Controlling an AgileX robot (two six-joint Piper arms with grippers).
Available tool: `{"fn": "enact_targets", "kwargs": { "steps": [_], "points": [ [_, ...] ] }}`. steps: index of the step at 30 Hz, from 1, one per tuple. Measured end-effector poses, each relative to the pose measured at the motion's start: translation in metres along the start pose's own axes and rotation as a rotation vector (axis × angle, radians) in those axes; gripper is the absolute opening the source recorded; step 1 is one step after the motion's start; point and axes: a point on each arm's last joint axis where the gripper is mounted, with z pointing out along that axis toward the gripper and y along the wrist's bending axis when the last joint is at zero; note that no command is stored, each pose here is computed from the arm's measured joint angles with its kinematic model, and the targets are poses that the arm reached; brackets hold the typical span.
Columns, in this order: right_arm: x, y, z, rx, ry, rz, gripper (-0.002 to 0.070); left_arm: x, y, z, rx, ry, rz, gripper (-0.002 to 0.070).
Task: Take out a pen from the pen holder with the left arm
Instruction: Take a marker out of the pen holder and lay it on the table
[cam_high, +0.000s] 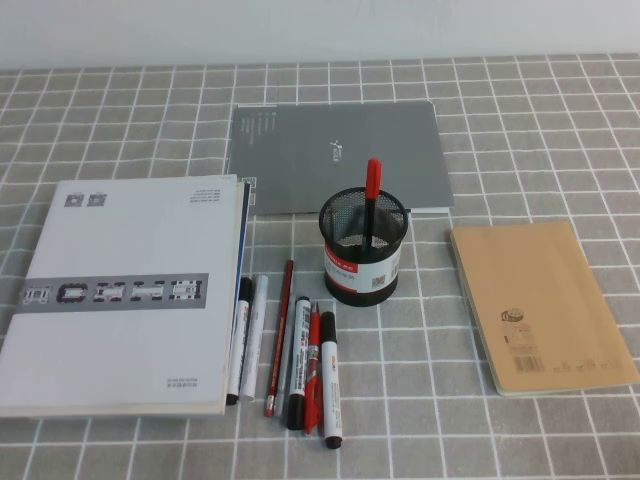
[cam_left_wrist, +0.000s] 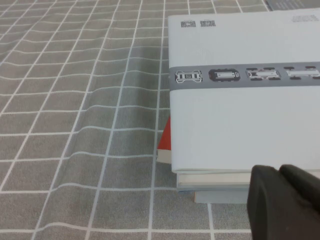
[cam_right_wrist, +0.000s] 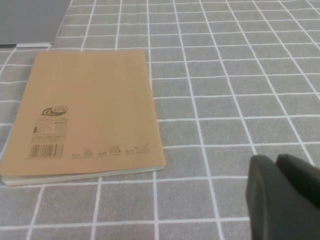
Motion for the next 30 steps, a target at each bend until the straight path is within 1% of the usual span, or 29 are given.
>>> {"fn": "enact_targets", "kwargs": {
  "steps": [23, 27, 30],
  "points": [
    [0.0, 0.0, 0.0, 0.0, 0.0, 0.0, -0.0013, -0.0007, 0.0001, 0.0, -0.001, -0.008, 0.0, -0.0004],
    [0.0, 0.0, 0.0, 0.0, 0.0, 0.0, -0.0013, -0.0047, 0.0008, -0.0001, -0.007, -0.052, -0.045, -0.0003],
    [0.0, 0.0, 0.0, 0.0, 0.0, 0.0, -0.0013, -0.009, 0.0015, -0.0005, -0.011, -0.1, -0.106, -0.0003]
  ]
}}
